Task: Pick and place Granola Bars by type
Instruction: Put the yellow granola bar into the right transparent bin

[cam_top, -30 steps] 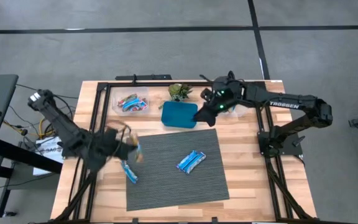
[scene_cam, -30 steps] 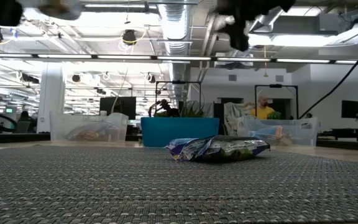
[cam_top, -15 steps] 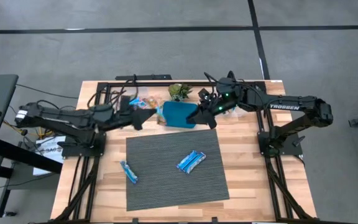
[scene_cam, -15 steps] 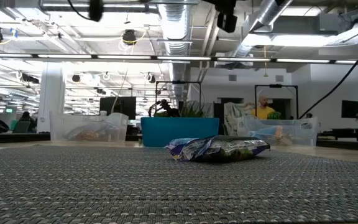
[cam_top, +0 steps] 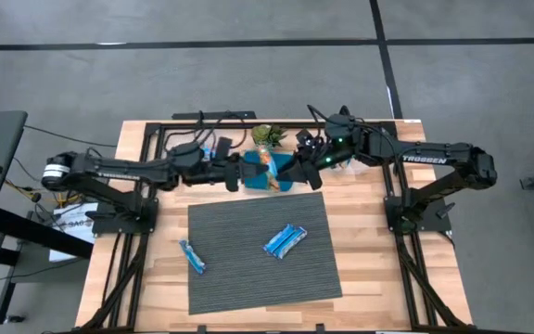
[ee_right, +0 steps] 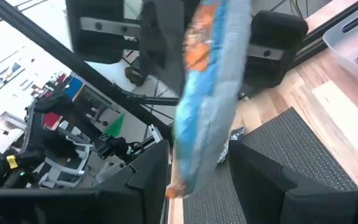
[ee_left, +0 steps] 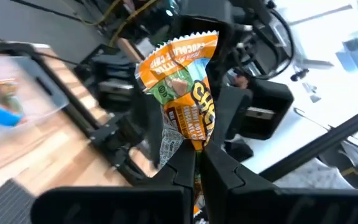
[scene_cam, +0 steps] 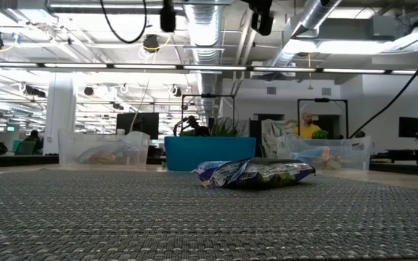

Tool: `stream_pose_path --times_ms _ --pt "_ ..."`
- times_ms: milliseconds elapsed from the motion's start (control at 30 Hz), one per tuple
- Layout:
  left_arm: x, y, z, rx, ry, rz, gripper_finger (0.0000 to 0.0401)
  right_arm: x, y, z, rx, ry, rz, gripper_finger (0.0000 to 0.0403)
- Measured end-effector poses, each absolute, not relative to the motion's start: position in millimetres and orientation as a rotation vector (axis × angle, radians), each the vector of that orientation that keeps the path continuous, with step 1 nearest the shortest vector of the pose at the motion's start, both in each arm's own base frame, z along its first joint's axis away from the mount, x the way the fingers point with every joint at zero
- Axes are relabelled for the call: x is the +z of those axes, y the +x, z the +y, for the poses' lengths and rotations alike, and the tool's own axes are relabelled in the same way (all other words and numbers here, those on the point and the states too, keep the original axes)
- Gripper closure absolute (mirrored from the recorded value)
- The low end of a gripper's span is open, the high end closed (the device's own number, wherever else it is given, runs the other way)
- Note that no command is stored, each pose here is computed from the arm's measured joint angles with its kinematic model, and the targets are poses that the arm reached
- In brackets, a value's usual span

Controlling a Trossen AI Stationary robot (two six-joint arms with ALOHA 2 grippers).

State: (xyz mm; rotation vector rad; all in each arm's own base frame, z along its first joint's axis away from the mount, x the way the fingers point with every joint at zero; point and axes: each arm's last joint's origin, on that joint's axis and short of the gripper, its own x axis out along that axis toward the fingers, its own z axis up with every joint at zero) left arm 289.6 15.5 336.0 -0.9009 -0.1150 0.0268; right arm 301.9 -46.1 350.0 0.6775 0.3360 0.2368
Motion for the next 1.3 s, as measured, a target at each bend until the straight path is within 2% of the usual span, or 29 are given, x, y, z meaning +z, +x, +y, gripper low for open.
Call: stream_pose_path --times_ms 300,400,600,767,900,1033,1167,1300 --pt "350 315 27 -0.028 -0.839 -0.11 0.0401 350 302 -45 0.244 0.676 0.337 0.0254" --pt "350 316 29 -0.028 -0.838 -0.102 0.0401 350 302 -45 0.245 0.66 0.335 0.028" --pt "348 316 30 -0.012 -0.819 -0.08 0.0388 349 302 -46 0.242 0.655 0.339 0.0357" --pt "338 315 35 0.069 -0.818 0.007 0.0365 341 299 -51 0.188 0.681 0.409 0.037" --pt "325 314 40 0.135 -0.829 0.122 0.0326 328 292 -57 0.09 0.667 0.525 0.0364" --pt "315 311 44 0.174 -0.84 0.22 0.0279 315 282 -65 -0.069 0.649 0.656 0.0376" --pt "308 308 45 0.129 -0.861 0.322 0.0249 300 265 -81 -0.348 0.617 0.809 0.0372" --pt "304 307 40 0.084 -0.877 0.398 0.0242 290 244 -99 -0.636 0.555 0.946 0.0358"
